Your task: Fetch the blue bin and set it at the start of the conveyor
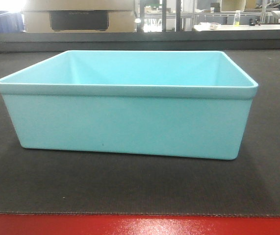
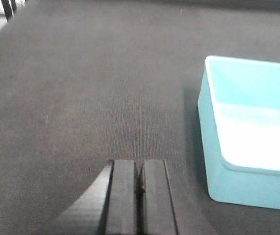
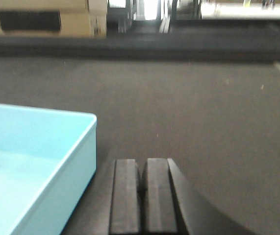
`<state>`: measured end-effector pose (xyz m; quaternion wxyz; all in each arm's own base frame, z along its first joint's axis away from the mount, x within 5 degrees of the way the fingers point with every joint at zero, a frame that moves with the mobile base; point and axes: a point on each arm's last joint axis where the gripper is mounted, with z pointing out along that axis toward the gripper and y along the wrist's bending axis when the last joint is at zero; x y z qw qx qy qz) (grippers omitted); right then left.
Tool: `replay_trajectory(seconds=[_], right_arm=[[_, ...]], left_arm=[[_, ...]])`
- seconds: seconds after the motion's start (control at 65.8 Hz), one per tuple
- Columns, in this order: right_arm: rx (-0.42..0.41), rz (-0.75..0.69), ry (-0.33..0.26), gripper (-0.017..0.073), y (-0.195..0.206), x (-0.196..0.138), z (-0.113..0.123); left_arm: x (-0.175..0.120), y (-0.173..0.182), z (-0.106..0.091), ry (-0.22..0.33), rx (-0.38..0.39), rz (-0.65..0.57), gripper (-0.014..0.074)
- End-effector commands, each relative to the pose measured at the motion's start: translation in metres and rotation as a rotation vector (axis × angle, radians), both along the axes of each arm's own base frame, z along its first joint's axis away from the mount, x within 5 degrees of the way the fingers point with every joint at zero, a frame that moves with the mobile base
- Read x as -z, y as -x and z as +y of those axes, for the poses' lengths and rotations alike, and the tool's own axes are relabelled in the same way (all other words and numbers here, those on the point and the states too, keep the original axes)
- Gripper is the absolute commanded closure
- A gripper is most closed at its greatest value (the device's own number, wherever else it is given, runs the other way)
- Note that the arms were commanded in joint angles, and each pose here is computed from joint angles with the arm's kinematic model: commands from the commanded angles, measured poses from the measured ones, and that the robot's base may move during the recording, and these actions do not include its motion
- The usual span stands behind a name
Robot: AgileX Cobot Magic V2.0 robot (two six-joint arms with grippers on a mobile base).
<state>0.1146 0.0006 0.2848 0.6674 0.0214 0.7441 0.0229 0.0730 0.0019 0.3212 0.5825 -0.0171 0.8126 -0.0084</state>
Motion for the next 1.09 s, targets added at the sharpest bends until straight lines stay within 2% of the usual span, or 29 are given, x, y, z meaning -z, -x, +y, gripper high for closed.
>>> replay_trajectory(seconds=[0.0,0.167,0.821,0.866,0.988,1.079], right_arm=[[0.006,-0.087,0.015,0.0716,0.010,-0.006,-0.001],[0.008,-0.145,0.015,0.0716,0.016,-0.012,-0.001],[0.008,-0.145,0.015,0.0716,0.016,-0.012,-0.001],[0.008,-0.145,0.015,0.0716,0.016,-0.012,-0.001],[0.008,-0.145,0.015,0.0716,0.016,-0.012,-0.001],[0.008,-0.145,0.015,0.0716,0.016,-0.012,-0.001]], left_arm=[[0.000,0.010,0.001,0.008,0.002,-0.064,0.0704],[-0.001,0.023,0.002,0.012,-0.002,-0.098,0.0704],[-0.002,0.029,0.003,0.015,-0.005,-0.127,0.0704],[-0.002,0.032,0.004,0.002,-0.013,-0.133,0.0704],[0.007,0.044,0.003,-0.093,-0.008,-0.190,0.0704],[0.024,0.051,0.002,-0.087,-0.046,-0.241,0.0704]])
